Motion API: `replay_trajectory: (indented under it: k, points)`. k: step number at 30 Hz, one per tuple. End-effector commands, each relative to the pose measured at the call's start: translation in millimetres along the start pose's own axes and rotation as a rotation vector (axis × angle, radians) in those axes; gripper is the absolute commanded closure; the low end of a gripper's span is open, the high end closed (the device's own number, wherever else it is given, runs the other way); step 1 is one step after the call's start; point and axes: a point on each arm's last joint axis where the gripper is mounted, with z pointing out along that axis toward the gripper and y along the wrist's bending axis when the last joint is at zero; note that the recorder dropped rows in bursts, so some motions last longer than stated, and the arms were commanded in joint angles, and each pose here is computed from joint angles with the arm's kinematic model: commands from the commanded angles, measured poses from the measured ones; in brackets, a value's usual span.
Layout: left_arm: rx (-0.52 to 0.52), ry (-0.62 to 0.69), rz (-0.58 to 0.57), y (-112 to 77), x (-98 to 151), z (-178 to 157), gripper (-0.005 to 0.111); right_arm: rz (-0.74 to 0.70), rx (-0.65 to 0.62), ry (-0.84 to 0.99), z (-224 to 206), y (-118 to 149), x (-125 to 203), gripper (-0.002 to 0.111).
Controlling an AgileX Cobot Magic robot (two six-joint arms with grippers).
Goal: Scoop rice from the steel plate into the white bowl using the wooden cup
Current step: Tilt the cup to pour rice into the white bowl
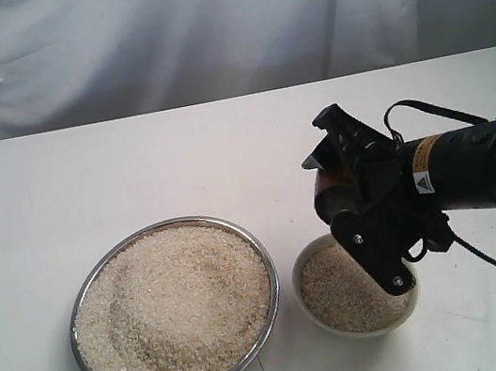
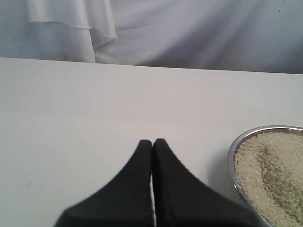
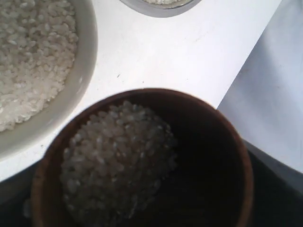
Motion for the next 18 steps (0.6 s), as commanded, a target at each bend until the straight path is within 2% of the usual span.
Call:
replay_trajectory:
  k: [1,6,13,16,18]
  points:
    - [-0.001,-0.006,-0.003,0.1,0.8,0.2,0.107,-0.044,0.053,-0.005,-2.9,-2.6,-1.8,0.108]
    - [-0.001,-0.006,-0.003,0.1,0.8,0.2,0.107,-0.163,0.142,-0.018,-3.4,10.5,-10.6,0.108]
    - [-0.001,-0.006,-0.003,0.1,0.8,0.2,0.107,-0.205,0.269,0.122,-7.9,17.6,-5.8,0.108]
    - [-0.001,-0.006,-0.003,0.1,0.8,0.2,0.107,-0.201,0.231,0.106,-7.1,22.8,-7.3,0.108]
    - [-0.001,-0.006,-0.003,0.1,0.8,0.2,0.107,-0.212,0.286,0.125,-9.3,22.9,-7.8,0.108]
